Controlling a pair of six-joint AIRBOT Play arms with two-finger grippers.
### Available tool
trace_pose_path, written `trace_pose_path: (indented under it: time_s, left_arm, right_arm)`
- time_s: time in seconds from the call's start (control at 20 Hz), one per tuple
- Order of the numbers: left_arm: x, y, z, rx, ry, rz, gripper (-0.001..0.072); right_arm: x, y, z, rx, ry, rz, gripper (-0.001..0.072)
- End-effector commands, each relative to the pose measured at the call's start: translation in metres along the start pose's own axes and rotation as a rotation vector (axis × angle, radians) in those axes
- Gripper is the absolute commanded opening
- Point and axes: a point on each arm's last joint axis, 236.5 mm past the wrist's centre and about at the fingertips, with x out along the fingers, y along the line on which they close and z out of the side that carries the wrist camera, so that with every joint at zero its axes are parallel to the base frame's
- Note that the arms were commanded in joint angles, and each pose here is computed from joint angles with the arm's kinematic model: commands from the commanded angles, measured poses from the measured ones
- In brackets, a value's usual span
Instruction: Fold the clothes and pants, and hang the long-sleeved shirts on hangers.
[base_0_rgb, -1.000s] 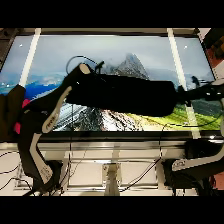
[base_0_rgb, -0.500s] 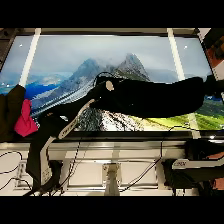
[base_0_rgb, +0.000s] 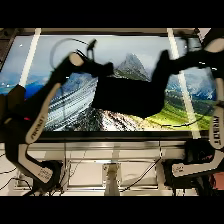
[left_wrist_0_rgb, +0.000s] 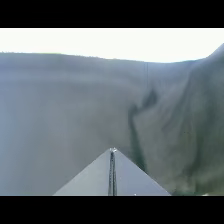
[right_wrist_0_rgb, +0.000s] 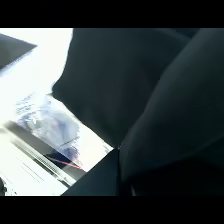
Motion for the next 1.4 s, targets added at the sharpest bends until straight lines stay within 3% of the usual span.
trace_pose_path:
  time_s: [0.0,0.1,0.2,0.35,0.4,0.5,0.65,0.75,0.95,1.1,1.2,1.3,1.35]
  left_arm:
    - [-0.060,0.023,0.047,-0.012,-0.130,0.042,0.0008]
    - [-0.071,0.036,0.057,-0.028,-0.159,0.057,0.0049]
    - [-0.087,0.051,0.071,-0.047,-0.202,0.076,0.0305]
    - [-0.129,0.072,0.093,-0.071,-0.282,0.108,0.0306]
    - [-0.140,0.074,0.097,-0.073,-0.299,0.114,0.0306]
    - [-0.159,0.071,0.101,-0.067,-0.319,0.117,0.0305]
    - [-0.183,0.063,0.103,-0.030,-0.342,0.123,0.0305]
    - [-0.202,0.065,0.096,-0.013,-0.320,0.142,0.0305]
    - [-0.227,0.081,0.068,-0.050,-0.214,0.167,0.0305]
    - [-0.238,0.094,0.058,-0.080,-0.179,0.182,0.0306]
    - [-0.241,0.098,0.060,-0.086,-0.186,0.188,0.0306]
    - [-0.241,0.099,0.060,-0.087,-0.187,0.188,0.0308]
    - [-0.241,0.099,0.060,-0.087,-0.187,0.188,0.0368]
  right_arm:
    - [0.089,0.092,0.011,-0.100,-0.046,0.061,0.0007]
    - [0.150,0.127,-0.003,-0.124,-0.034,0.088,0.0051]
    - [0.192,0.149,-0.031,-0.175,0.026,0.093,0.0647]
    - [0.195,0.148,-0.054,-0.273,0.116,0.027,0.0651]
    - [0.186,0.142,-0.051,-0.303,0.131,-0.005,0.0551]
    - [0.158,0.112,-0.028,-0.380,0.128,-0.140,0.0002]
    - [0.096,0.037,0.006,-0.369,0.134,-0.365,0.0008]
    - [0.057,-0.015,0.006,-0.226,0.157,-0.382,0.0006]
    - [0.019,-0.073,-0.015,0.048,0.075,-0.109,0.0006]
    - [0.007,-0.103,-0.063,0.213,-0.054,0.064,0.0006]
    - [0.022,-0.115,-0.099,0.417,-0.123,0.137,0.0030]
    - [0.052,-0.118,-0.131,0.578,-0.105,0.180,0.0614]
    - [0.067,-0.113,-0.146,0.599,-0.045,0.203,0.0614]
